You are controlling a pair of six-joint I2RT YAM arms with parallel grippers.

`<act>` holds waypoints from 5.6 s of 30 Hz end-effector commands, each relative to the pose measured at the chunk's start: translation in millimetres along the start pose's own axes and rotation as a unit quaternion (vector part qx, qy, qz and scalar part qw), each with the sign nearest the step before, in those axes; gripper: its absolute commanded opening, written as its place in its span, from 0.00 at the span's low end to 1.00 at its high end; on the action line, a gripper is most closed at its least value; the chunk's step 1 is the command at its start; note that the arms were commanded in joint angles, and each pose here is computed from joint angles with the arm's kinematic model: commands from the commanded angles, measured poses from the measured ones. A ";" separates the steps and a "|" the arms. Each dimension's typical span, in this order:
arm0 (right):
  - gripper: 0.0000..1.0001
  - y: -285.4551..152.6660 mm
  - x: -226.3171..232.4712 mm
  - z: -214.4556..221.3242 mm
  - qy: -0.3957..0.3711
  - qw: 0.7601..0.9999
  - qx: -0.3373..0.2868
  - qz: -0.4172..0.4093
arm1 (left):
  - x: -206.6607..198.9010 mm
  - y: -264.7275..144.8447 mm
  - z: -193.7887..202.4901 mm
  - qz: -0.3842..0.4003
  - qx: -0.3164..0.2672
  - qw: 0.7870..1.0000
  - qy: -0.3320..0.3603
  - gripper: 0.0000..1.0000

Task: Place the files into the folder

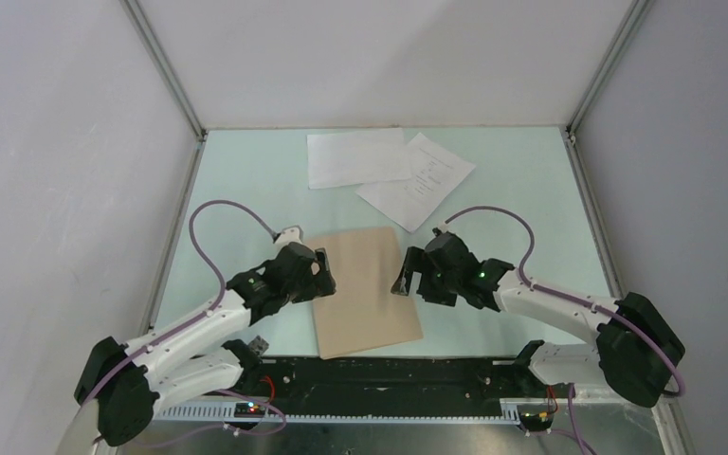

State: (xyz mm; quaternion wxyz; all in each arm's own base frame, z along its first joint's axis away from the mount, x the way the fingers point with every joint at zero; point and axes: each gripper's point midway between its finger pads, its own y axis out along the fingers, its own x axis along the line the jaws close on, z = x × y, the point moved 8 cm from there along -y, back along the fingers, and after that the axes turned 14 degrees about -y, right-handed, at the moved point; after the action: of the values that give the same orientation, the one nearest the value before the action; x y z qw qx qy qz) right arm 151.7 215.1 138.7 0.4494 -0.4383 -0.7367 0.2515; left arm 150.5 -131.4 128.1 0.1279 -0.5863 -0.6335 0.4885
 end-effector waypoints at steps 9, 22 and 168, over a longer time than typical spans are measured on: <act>1.00 12.0 8.0 15.3 0.011 0.999 -0.005 -0.042 | 9.4 -16.1 28.9 0.017 0.010 0.997 -0.068 0.98; 1.00 -4.5 -15.0 57.1 0.068 0.997 0.005 -0.041 | -4.7 -8.8 22.2 0.020 0.011 0.998 -0.060 0.98; 0.00 -24.6 72.4 44.5 -0.118 0.929 -0.345 -0.062 | -36.6 59.5 -106.9 -0.022 0.019 0.992 -0.120 0.78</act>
State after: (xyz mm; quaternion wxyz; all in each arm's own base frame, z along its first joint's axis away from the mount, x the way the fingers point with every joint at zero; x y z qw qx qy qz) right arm 86.0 265.8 154.0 0.2929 -0.4578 -0.8392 -0.0166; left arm 290.3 -127.8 126.0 0.0886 -0.5091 -0.6402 0.5684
